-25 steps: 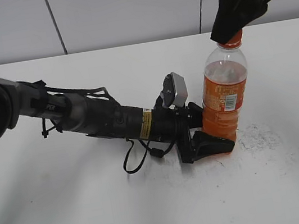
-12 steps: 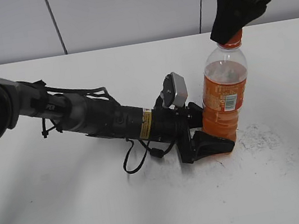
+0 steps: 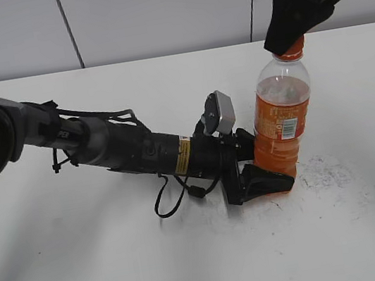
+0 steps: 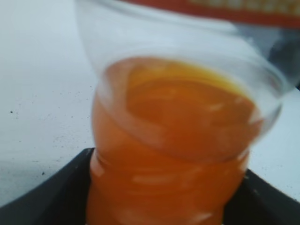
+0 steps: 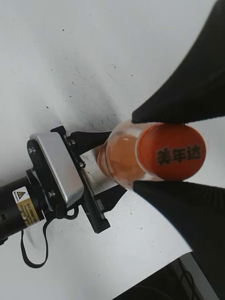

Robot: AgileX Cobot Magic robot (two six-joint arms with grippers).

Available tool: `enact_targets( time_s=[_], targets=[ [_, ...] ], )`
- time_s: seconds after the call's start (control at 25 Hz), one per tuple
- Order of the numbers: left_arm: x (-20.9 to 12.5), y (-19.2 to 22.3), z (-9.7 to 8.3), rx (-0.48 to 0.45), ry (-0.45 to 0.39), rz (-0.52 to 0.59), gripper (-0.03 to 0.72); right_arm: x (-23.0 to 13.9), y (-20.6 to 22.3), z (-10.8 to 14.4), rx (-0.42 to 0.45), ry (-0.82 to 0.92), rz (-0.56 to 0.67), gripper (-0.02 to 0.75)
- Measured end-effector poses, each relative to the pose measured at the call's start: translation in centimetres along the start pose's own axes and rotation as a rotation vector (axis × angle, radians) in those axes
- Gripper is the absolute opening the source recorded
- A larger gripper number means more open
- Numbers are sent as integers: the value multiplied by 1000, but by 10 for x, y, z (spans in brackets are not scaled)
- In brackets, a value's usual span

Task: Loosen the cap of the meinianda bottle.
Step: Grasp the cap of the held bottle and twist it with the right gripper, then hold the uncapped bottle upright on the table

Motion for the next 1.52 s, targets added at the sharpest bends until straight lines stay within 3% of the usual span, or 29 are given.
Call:
enact_targets(
  time_s=[0.68, 0.92, 1.2, 1.52],
  targets=[
    [0, 0, -1, -6, 9, 2, 563, -2, -18, 2, -42, -12, -24, 270],
    [-1, 0, -1, -5, 10, 3, 563, -9, -51, 0, -101, 198, -91, 270],
    [0, 0, -1, -7, 11, 2, 563, -92, -38, -8, -98, 530, 1, 270],
    [0, 0, -1, -8, 12, 1, 563, -169, 34, -7, -172, 844, -4, 270]
  ],
)
Point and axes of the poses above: a point on each arm's last joint axis where the gripper is mounted, y pointing out along that axis toward the gripper, z along the wrist's bending axis when the last joint is at zero, x = y × z, the point moved 6 cm from there along y, pointing out along that axis toward the gripper, and after that the axes turned 6 degrees about y, right-handed, at the moved point
